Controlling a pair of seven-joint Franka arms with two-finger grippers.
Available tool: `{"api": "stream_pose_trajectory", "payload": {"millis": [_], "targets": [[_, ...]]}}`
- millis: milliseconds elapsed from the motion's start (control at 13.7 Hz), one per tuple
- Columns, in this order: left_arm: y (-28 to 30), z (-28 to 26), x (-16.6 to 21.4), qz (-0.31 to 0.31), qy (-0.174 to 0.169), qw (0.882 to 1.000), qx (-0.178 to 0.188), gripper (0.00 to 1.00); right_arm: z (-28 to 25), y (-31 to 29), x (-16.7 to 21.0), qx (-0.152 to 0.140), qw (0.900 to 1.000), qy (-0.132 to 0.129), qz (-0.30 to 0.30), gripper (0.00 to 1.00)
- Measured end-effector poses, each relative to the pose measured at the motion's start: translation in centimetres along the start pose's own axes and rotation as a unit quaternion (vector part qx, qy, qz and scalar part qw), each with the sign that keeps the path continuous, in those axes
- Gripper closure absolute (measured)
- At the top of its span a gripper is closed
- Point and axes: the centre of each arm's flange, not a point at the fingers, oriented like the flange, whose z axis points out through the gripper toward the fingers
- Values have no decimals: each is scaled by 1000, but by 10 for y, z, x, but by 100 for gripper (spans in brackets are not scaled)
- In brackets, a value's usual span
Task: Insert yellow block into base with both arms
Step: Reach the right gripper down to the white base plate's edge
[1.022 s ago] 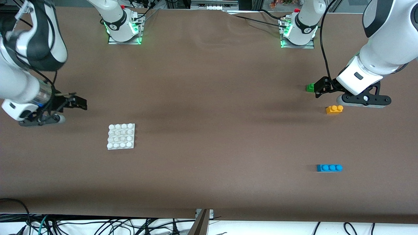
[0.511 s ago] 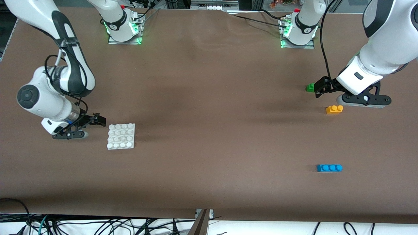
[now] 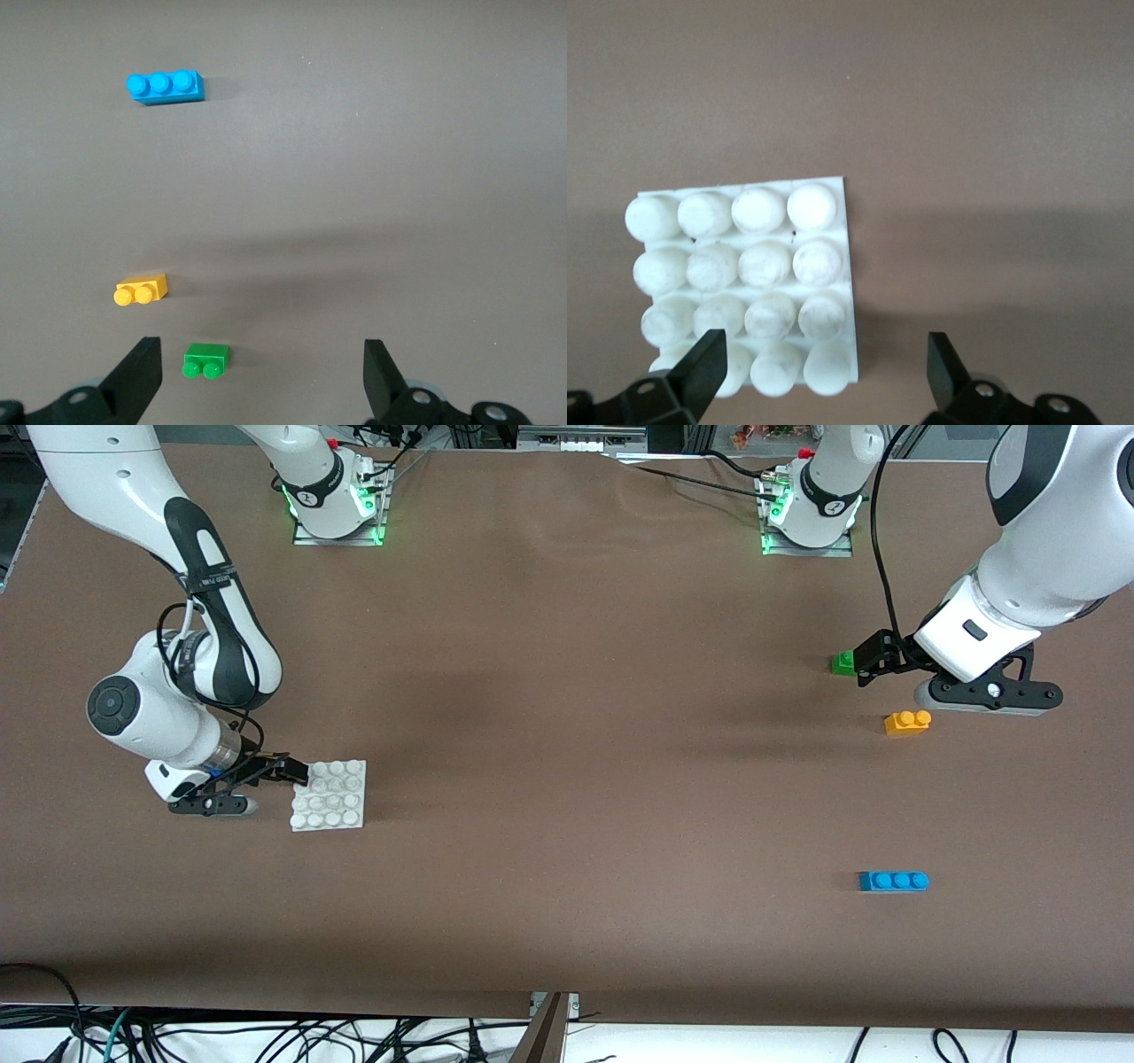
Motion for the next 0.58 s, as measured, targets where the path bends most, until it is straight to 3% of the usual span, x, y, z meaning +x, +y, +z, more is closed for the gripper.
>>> {"api": "stream_pose_trajectory", "payload": {"millis": [584], "targets": [[-2, 0, 0, -2, -1, 1000, 0, 0, 27, -17, 14, 18, 1000, 13, 9, 0]]}}
